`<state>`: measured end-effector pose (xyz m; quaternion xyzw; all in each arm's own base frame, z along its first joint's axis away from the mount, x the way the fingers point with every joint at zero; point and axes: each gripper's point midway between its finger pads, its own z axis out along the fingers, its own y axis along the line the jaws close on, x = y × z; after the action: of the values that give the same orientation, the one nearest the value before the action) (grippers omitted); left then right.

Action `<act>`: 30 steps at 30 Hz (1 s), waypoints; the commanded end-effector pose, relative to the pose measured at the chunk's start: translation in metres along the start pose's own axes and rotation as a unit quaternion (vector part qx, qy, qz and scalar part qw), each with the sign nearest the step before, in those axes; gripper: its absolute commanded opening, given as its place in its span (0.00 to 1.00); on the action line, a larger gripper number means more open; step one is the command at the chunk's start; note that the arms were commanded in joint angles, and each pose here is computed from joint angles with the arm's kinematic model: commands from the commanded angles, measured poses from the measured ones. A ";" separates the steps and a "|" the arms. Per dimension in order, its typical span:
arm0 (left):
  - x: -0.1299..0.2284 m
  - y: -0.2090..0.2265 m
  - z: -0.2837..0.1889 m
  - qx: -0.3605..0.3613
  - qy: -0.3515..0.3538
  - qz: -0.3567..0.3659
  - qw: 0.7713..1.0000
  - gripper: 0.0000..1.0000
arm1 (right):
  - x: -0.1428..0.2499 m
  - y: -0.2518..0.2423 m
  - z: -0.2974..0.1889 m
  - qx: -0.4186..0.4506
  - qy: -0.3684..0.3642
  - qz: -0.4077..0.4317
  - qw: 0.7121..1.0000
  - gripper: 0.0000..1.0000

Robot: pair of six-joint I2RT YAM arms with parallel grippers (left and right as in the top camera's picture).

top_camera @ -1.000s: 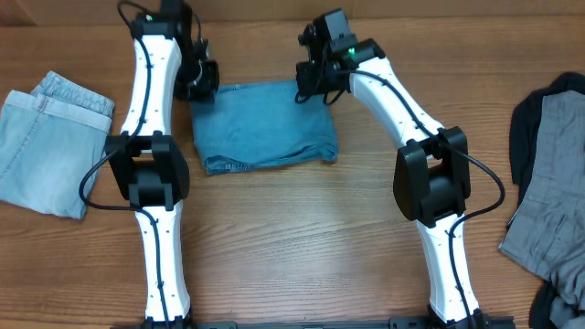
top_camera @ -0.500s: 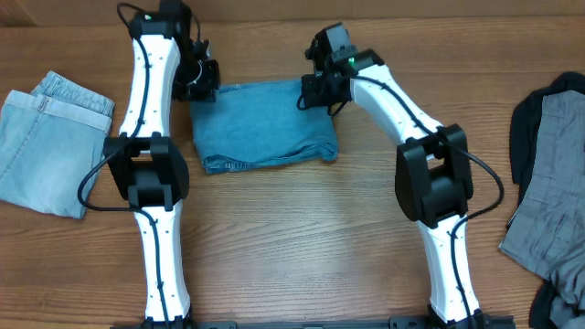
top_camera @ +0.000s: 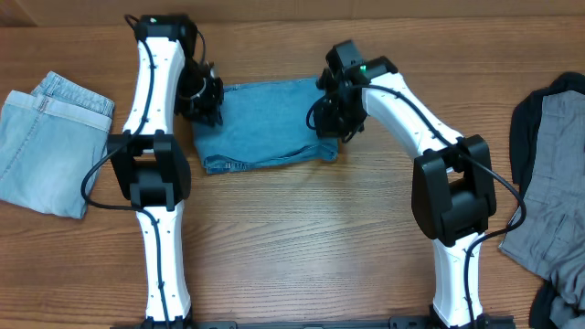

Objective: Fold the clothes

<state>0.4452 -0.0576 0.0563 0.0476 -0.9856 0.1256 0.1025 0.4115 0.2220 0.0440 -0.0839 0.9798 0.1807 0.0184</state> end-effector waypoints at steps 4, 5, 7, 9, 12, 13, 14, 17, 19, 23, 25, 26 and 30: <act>0.024 0.010 0.061 -0.005 0.077 0.001 0.997 0.18 | 0.005 -0.001 0.011 -0.018 0.007 0.004 1.000 0.04; 0.024 0.011 0.067 -0.005 0.077 0.003 0.997 0.15 | 0.004 -0.002 0.011 -0.015 0.005 0.004 1.000 0.04; 0.021 0.007 0.071 0.010 0.072 0.004 0.997 0.06 | 0.001 -0.001 0.010 -0.017 -0.001 0.002 1.000 0.04; 0.019 -0.012 0.049 0.050 0.064 0.010 0.997 0.05 | -0.010 0.007 0.001 -0.034 -0.017 0.009 0.999 0.04; 0.003 -0.018 -0.003 0.029 0.000 0.028 0.999 0.20 | -0.029 0.018 -0.016 -0.043 -0.048 -0.003 0.998 0.04; 0.000 -0.021 -0.015 0.028 -0.017 0.032 0.999 0.27 | -0.030 0.018 -0.016 -0.043 -0.050 -0.004 0.998 0.04; -0.005 -0.021 -0.025 0.028 -0.035 0.029 0.999 0.40 | -0.031 0.018 -0.017 -0.044 -0.052 -0.005 0.998 0.04; -0.008 0.001 -0.027 0.012 -0.038 -0.009 0.999 0.74 | -0.037 0.010 -0.016 -0.019 -0.067 -0.006 0.998 0.07; -0.008 0.012 -0.026 0.013 -0.033 -0.026 0.999 0.81 | -0.039 0.005 -0.016 -0.003 -0.071 -0.007 0.997 0.09; -0.009 0.042 -0.030 0.004 -0.034 -0.076 0.997 0.89 | -0.049 0.001 -0.017 0.010 -0.092 -0.021 0.995 0.15; -0.010 0.049 -0.030 -0.006 -0.036 -0.078 0.996 0.95 | -0.054 0.000 -0.018 0.014 -0.102 -0.023 0.994 0.35; -0.012 0.053 -0.027 -0.020 -0.038 -0.078 0.996 0.99 | -0.057 0.001 -0.018 0.014 -0.108 -0.025 0.994 0.44; -0.026 0.046 0.001 -0.017 -0.046 -0.048 0.998 1.00 | -0.059 0.000 -0.015 0.012 -0.115 -0.027 0.993 0.63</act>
<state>0.4664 -0.0006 0.0536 0.1214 -0.9852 0.1059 0.0590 0.4645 0.2282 0.0611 -0.0915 0.9709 0.1800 0.1287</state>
